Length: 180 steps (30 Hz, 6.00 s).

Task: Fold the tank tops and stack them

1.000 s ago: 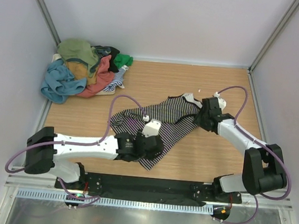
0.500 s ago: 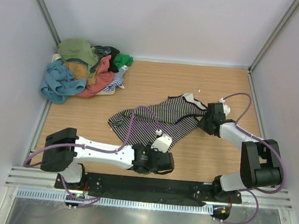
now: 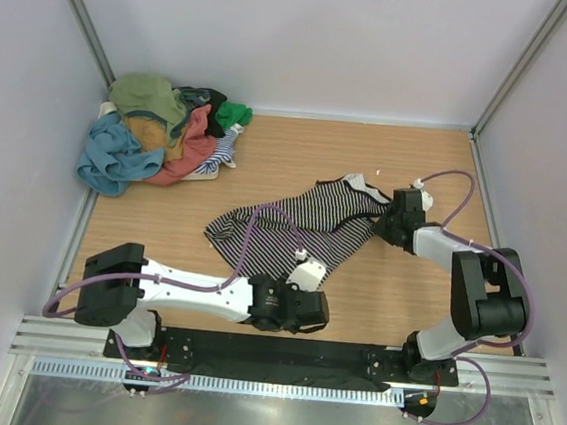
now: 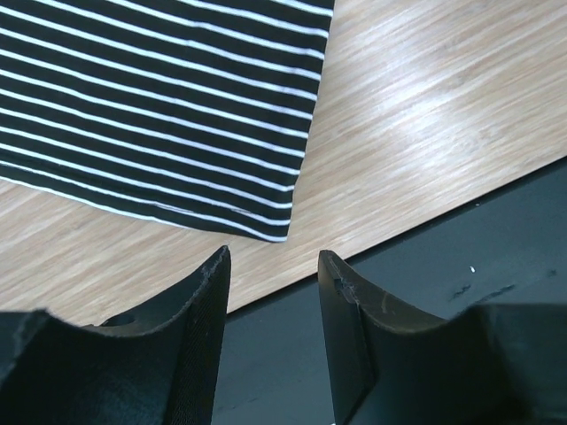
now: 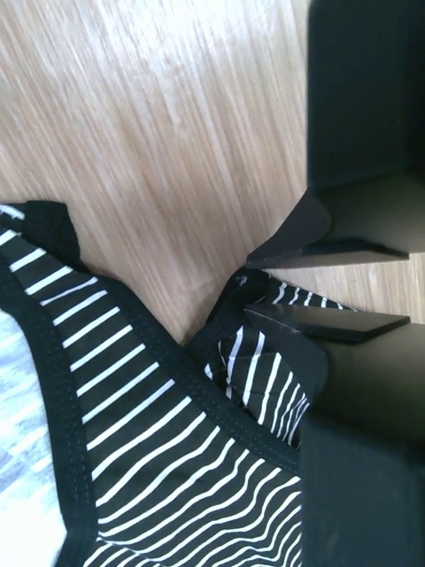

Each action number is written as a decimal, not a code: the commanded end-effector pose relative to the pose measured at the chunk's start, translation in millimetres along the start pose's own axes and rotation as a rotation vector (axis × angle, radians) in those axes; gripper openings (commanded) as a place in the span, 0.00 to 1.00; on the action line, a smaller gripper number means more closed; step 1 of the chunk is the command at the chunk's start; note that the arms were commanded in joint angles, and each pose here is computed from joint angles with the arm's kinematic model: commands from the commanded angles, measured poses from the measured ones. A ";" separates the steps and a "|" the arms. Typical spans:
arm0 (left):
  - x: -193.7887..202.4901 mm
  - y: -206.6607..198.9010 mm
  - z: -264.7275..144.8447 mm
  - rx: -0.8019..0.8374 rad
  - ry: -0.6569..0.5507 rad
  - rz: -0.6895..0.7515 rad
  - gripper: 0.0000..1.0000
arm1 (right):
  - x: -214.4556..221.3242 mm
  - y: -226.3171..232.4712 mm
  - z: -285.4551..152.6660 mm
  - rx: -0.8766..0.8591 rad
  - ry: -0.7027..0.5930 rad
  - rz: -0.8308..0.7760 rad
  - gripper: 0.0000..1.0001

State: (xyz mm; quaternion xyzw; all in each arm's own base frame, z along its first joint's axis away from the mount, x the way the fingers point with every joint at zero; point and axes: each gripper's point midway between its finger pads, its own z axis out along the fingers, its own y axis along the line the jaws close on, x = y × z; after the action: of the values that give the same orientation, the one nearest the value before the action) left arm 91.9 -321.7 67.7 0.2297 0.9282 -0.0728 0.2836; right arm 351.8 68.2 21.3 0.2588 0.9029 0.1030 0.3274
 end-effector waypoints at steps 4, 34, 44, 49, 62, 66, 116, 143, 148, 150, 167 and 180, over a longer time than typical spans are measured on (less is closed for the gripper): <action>-0.3 -14.6 -12.6 0.075 -0.006 -0.017 0.45 | 4.9 -4.7 11.8 0.028 0.025 -0.011 0.13; 25.9 6.1 40.8 -0.182 0.110 0.098 0.45 | -8.5 -1.7 -15.8 -0.039 -0.084 -0.031 0.01; 42.2 8.2 59.8 -0.131 0.169 0.045 0.19 | -9.7 -2.0 -18.7 -0.041 -0.094 -0.028 0.01; 49.1 23.7 71.3 -0.078 0.201 -0.072 0.00 | -14.4 -2.5 -24.2 -0.041 -0.121 -0.024 0.01; -167.6 136.4 -38.9 0.067 -0.120 -0.368 0.00 | -151.7 54.8 -110.5 0.034 -0.340 -0.005 0.01; -240.0 157.8 -135.4 0.067 -0.311 -0.354 0.00 | -200.6 90.6 -186.7 -0.071 -0.450 -0.004 0.01; -216.5 183.5 -340.4 0.340 -0.894 -0.244 0.00 | -125.8 101.3 -431.6 -0.700 -0.610 -0.155 0.01; -259.4 257.4 1.0 -0.076 -0.373 -0.580 0.00 | -137.8 88.1 -98.2 -0.117 -0.218 0.011 0.01; -292.8 281.6 76.2 -0.121 -0.279 -0.591 0.00 | -162.2 106.0 -24.2 -0.040 -0.178 -0.003 0.23; -324.6 291.4 74.4 -0.116 -0.304 -0.599 0.25 | -184.9 119.5 -22.2 -0.039 -0.205 -0.009 0.51; -212.1 222.3 42.0 -0.033 -0.188 -0.582 0.62 | -33.4 12.3 -74.7 0.029 0.016 -0.114 0.57; -148.6 212.3 62.3 0.061 -0.258 -0.548 0.60 | 28.7 2.8 -71.0 0.007 0.113 -0.058 0.59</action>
State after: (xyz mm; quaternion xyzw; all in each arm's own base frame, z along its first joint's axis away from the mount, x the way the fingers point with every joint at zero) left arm 309.7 -189.6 77.5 -0.0485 0.9387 -0.1508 0.3063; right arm 277.0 72.6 62.1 0.2213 0.9341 0.0819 0.2681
